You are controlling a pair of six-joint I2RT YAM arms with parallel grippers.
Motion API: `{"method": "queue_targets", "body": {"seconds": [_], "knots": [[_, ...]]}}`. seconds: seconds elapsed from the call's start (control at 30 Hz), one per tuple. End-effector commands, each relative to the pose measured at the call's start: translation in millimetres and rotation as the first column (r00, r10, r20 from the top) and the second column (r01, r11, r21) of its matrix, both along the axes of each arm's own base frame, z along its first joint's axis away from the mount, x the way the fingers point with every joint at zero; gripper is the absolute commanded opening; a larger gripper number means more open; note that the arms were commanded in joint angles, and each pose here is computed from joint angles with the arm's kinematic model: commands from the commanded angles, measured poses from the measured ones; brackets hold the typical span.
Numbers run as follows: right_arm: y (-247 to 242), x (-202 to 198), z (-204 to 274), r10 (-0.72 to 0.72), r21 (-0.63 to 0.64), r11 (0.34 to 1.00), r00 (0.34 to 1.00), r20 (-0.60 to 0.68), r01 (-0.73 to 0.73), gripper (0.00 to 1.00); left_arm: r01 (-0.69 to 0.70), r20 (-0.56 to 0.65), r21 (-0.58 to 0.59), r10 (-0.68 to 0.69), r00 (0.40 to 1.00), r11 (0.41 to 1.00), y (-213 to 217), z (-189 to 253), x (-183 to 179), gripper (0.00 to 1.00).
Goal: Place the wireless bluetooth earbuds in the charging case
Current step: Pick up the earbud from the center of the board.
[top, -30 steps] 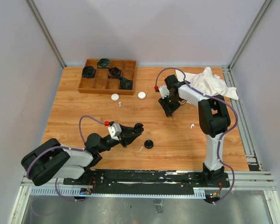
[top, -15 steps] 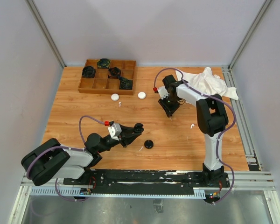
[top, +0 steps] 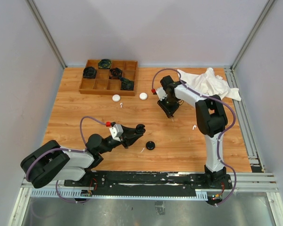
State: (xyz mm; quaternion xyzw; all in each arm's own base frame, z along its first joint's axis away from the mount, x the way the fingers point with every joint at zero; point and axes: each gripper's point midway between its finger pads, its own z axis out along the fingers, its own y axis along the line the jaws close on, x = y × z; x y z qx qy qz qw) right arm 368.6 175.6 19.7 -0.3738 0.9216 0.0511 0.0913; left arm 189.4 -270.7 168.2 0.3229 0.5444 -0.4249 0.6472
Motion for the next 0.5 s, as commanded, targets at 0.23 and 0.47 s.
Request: {"method": "queue_targets", "body": {"seconds": [0.23, 0.47], "knots": [[0.3, -4.4, -13.1, 0.031, -0.085, 0.996, 0.999, -0.04, -0.034, 0.33, -0.002, 0.043, -0.022, 0.003, 0.999, 1.0, -1.4, 13.3, 3.6, 0.0], [-10.0, -12.7, -10.5, 0.033, -0.126, 0.991, 0.998, -0.055, -0.04, 0.32, 0.003, 0.038, -0.019, -0.003, 0.999, 1.0, -2.4, 12.3, 3.2, 0.0]]}}
